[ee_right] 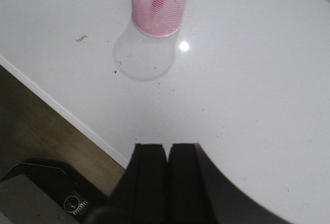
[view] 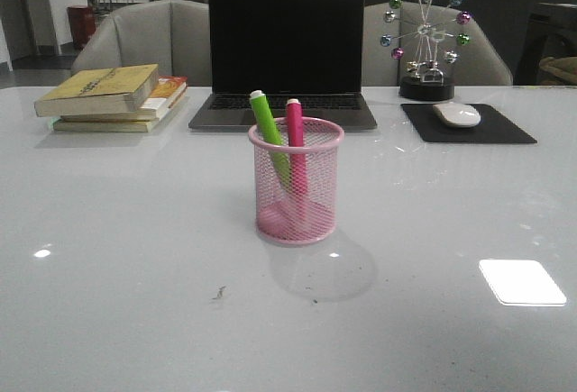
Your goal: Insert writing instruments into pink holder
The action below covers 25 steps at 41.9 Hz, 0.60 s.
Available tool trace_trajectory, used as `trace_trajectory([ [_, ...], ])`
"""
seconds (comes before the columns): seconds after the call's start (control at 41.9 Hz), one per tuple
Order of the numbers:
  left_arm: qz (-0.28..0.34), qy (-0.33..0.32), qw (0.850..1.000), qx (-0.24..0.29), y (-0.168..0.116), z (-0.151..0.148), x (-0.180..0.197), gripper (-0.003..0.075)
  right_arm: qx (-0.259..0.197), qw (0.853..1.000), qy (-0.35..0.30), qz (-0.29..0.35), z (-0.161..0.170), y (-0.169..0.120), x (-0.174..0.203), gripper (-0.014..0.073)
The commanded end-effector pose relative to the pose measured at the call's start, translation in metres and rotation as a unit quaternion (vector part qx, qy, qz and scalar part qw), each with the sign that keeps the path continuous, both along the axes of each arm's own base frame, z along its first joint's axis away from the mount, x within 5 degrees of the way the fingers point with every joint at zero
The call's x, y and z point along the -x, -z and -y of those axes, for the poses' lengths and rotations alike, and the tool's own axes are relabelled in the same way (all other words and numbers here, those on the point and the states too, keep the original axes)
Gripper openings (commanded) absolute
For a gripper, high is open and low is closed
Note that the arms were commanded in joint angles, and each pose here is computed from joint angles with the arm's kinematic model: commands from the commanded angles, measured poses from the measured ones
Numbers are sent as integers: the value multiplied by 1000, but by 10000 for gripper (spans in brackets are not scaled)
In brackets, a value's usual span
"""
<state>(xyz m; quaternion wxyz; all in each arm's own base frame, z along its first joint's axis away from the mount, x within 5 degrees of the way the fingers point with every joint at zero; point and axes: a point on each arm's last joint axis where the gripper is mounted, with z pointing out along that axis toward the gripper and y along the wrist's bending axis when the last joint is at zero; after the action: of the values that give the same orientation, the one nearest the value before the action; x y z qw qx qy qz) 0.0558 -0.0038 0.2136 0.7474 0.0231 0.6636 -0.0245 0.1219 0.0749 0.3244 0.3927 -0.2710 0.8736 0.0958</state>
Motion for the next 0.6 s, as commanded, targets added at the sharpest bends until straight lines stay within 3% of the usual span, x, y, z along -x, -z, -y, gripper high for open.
trace_trajectory([
  [0.0, 54, 3, 998, 9, -9, 0, 3, 98, -18, 999, -2, 36, -2, -12, -3, 43],
  [0.167, 54, 3, 998, 9, -9, 0, 3, 98, -21, 999, -4, 40, 0, -11, 0, 43],
  [0.287, 54, 2, 998, 9, -9, 0, 3, 98, -41, 996, 34, 70, 17, -10, 10, 43],
  [0.43, 54, 2, 998, 9, -9, 0, 3, 98, -65, 983, 98, 142, 42, 7, 29, 43],
  [0.573, 54, 2, 998, 9, -9, 0, 3, 98, -75, 960, 157, 220, 60, 39, 50, 43],
])
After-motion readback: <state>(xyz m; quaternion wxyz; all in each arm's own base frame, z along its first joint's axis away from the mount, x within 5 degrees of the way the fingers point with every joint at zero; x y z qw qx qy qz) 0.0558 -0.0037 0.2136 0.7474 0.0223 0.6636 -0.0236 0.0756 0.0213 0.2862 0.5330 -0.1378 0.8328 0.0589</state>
